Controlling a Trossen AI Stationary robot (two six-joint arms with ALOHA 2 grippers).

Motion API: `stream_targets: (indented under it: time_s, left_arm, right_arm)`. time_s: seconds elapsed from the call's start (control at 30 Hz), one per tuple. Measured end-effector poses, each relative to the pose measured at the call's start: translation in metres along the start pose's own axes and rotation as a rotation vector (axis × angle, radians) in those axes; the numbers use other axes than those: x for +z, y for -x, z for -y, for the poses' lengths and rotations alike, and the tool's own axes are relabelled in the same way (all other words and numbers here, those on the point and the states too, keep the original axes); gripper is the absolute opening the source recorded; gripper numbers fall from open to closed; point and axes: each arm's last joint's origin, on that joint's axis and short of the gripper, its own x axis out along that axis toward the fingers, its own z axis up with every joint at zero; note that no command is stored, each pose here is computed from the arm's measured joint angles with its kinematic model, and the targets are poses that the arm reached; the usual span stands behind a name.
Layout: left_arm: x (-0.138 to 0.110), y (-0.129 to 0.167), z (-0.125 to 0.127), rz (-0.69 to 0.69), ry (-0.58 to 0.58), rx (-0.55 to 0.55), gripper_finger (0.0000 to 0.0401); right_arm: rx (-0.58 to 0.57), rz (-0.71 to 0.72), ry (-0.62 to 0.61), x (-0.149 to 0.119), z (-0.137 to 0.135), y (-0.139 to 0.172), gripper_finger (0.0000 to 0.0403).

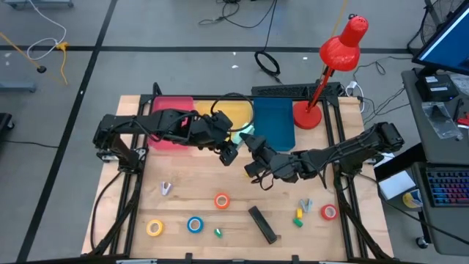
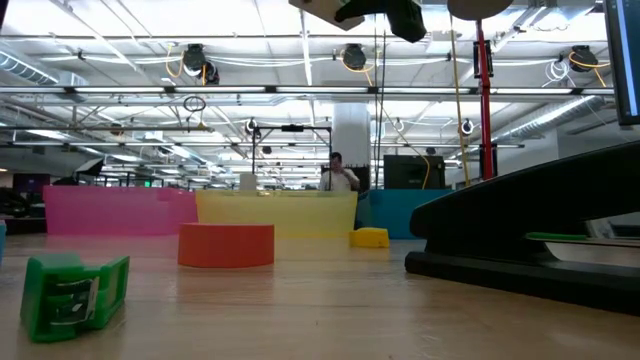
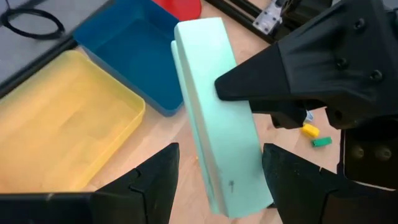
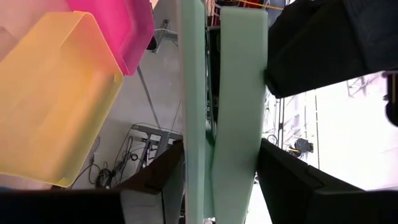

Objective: Pick and place Stapler, Stapler remover, tape
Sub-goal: Put the green stapler into the red bin

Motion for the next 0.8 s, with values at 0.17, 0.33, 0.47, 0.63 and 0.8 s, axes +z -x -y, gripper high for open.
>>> stream_targets:
  time_s: [0.17, 0.33, 0.47, 0.63, 0.8]
  left_arm:
    - [0.0023, -0.0012, -0.0039, -0.045, -0.013, -0.05, 0.0227]
    - [0.0027, -0.0017, -0.0052, -0.068, -0.017, -0.073, 0.0227]
    - [0.002, -0.0019, -0.0045, -0.08, 0.023, -0.083, 0.0227]
    - [0.0017, -0.0022, -0.0042, -0.086, 0.013, -0.089, 0.0227]
    - [0.003, -0.0027, -0.0061, -0.083, 0.008, -0.085, 0.0227]
  right_arm:
    - [-0.001, 0.01, 0.042, 0.0003, 0.0002, 0.0, 0.016]
    - [-0.006, 0.039, 0.065, 0.0007, 0.001, -0.0008, 0.0159]
    - [-0.011, 0.04, 0.056, -0.0004, 0.0019, -0.0026, 0.0159]
    - [-0.007, 0.039, 0.061, -0.0028, 0.0018, -0.0058, 0.0159]
    - [-0.003, 0.047, 0.064, -0.004, 0.0015, -0.0081, 0.0159]
